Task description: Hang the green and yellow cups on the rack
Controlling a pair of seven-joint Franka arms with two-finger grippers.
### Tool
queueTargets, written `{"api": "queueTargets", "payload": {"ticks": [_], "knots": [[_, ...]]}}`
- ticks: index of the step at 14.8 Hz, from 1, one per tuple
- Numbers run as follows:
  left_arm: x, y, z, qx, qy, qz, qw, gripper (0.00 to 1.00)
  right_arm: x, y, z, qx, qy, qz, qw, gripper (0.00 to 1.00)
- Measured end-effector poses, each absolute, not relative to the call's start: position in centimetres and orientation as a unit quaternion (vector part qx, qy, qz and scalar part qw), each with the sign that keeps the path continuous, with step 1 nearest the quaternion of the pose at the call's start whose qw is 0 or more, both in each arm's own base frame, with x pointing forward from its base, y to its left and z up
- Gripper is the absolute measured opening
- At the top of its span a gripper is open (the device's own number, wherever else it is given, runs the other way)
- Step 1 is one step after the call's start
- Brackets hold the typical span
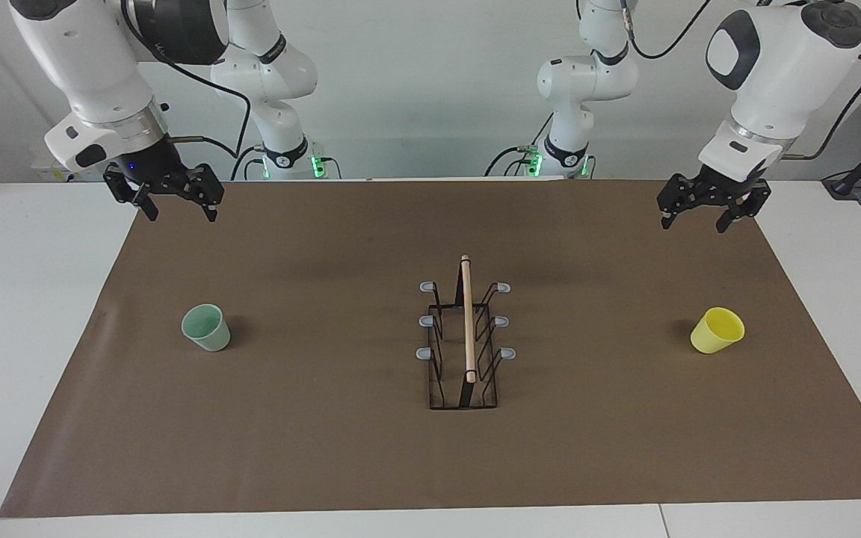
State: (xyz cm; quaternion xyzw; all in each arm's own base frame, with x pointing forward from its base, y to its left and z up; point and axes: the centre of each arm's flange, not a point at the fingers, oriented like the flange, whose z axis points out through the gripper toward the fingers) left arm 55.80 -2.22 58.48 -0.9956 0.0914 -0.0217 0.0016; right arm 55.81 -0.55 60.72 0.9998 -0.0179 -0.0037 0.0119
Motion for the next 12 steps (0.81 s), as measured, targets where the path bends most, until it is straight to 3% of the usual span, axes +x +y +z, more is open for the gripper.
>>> {"api": "queueTargets", "payload": {"ticks": [12], "knots": [[55.6, -1.0, 59.7, -0.997, 0.078, -0.022, 0.001, 1.00, 55.3, -0.9, 60.3, 0.999, -0.036, -0.011, 0.012, 1.00]]}}
